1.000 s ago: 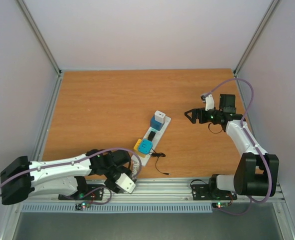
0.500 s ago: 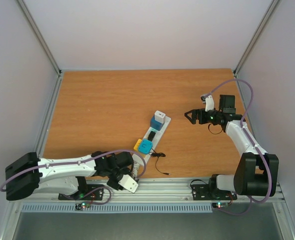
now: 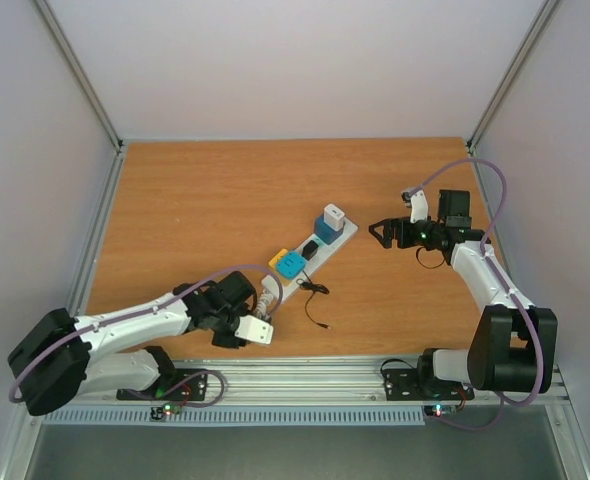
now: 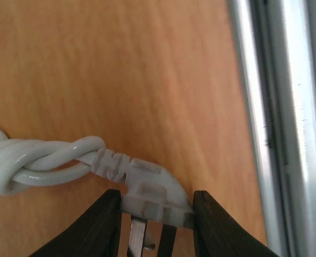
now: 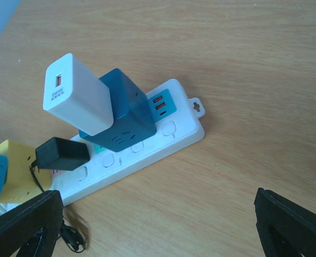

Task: Pull the plug off the socket

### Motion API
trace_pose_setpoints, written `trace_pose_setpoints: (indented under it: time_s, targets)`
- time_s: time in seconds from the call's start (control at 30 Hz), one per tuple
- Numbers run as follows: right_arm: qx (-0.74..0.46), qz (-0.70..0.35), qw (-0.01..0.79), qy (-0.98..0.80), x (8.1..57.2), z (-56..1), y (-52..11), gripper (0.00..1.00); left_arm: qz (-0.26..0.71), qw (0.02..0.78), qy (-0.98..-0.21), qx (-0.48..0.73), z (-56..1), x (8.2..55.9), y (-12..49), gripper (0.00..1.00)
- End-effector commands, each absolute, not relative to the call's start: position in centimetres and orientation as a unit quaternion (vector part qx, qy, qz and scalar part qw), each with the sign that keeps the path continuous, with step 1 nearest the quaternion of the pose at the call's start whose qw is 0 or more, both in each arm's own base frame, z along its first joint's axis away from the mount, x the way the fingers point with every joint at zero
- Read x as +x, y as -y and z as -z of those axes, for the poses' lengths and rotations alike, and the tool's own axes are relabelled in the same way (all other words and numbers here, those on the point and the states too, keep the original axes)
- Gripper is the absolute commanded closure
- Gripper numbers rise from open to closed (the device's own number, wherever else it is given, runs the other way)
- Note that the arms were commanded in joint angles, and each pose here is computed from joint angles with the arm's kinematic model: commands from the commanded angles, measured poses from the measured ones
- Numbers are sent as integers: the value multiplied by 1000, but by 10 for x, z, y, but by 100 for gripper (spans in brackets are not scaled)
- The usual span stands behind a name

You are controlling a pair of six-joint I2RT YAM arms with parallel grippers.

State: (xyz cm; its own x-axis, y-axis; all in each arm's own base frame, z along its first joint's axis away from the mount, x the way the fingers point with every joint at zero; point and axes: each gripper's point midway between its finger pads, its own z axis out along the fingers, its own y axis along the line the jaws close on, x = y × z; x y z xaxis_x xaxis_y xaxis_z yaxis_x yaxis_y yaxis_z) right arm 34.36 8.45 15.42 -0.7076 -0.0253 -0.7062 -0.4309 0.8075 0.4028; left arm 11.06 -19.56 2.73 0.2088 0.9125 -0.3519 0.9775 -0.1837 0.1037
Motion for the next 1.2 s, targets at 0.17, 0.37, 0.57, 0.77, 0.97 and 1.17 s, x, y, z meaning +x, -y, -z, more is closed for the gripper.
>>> trace_pose_setpoints:
  time_s: [0.17, 0.37, 0.57, 0.77, 0.97, 1.17]
  targets:
    - [-150, -300, 367, -868, 345, -160, -93, 1, 76, 201, -660, 720, -39, 167, 185, 72]
    - [-156, -308, 367, -864, 350, -163, -95, 1, 81, 205, -699, 680, -41, 195, 163, 72]
    - [-180, -317, 370, -854, 358, -168, -99, 1, 81, 213, -733, 640, -45, 230, 139, 68]
    - [-213, -326, 387, -836, 366, -184, -104, 1, 120, 219, -752, 610, -61, 248, 135, 45]
    - [-232, -330, 414, -816, 378, -211, -108, 1, 125, 272, -740, 602, -96, 254, 144, 7]
    - [-238, -338, 447, -793, 389, -241, -111, 2, 126, 382, -742, 536, -157, 288, 161, 0]
